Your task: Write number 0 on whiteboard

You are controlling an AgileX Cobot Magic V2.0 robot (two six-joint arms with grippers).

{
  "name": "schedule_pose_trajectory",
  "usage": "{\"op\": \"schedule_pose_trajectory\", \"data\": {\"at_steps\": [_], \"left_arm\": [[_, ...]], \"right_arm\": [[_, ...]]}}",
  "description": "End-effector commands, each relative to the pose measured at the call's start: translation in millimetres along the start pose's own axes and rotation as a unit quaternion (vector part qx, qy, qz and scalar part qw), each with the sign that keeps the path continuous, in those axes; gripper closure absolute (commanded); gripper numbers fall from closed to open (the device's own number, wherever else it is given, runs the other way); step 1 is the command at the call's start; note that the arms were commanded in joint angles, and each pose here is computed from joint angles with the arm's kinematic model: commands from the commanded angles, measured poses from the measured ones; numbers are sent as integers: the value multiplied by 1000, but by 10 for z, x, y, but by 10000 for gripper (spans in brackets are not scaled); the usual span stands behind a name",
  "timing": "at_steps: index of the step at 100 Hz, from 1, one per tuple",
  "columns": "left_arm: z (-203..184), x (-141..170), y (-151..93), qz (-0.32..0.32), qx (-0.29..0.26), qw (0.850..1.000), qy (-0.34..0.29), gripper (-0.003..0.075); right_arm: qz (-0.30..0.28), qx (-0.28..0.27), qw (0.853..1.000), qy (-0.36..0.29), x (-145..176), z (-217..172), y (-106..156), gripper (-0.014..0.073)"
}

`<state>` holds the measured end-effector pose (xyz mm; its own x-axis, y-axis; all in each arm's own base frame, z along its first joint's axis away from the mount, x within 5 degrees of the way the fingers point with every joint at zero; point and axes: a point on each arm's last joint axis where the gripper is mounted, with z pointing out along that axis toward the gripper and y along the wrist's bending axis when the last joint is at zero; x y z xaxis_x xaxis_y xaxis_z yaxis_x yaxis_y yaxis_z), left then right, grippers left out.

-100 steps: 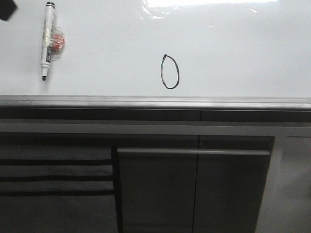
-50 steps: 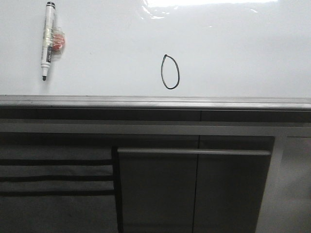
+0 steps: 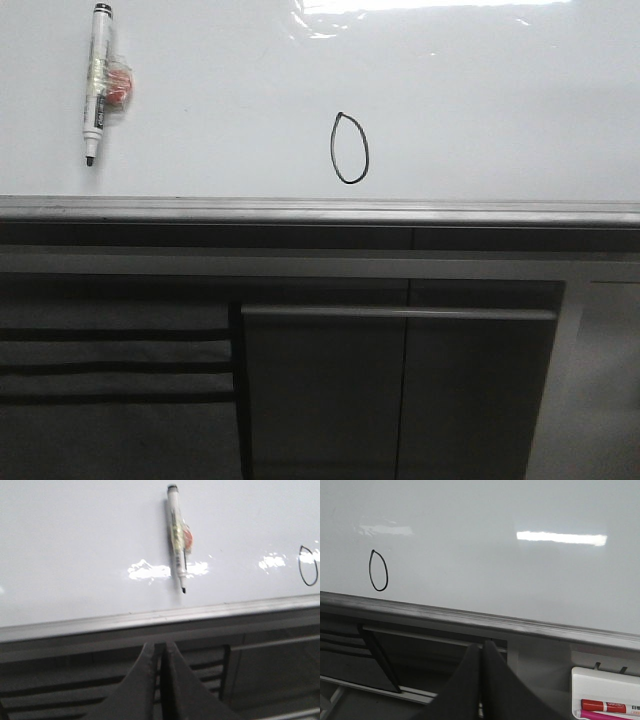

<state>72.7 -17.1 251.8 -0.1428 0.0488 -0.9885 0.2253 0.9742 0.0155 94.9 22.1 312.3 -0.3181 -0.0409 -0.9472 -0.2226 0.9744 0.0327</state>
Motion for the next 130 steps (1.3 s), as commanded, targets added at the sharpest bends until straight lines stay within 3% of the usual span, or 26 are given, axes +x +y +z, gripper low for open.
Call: {"op": "schedule_pose_trajectory", "data": {"at_steps": [1,24,101,114,130], "left_arm": [[-83,6,21,11,-17,996,-81,741],[-112,430,36,10,-35,990,-137,741],[-115,460,42,10,-43,992,-119,741],[-115,460,42,10,-43,992,-119,741],[-115,460,42,10,-43,992,-119,741]], "right_arm": [[2,5,999,-54,-160,-42,-7,660],[2,5,999,-54,-160,-42,-7,660],[2,6,998,-56,-161,-45,-8,660],[-11,27,993,-116,10,-140,-41,660],[2,82,973,-214,444,-202,-121,660]]}}
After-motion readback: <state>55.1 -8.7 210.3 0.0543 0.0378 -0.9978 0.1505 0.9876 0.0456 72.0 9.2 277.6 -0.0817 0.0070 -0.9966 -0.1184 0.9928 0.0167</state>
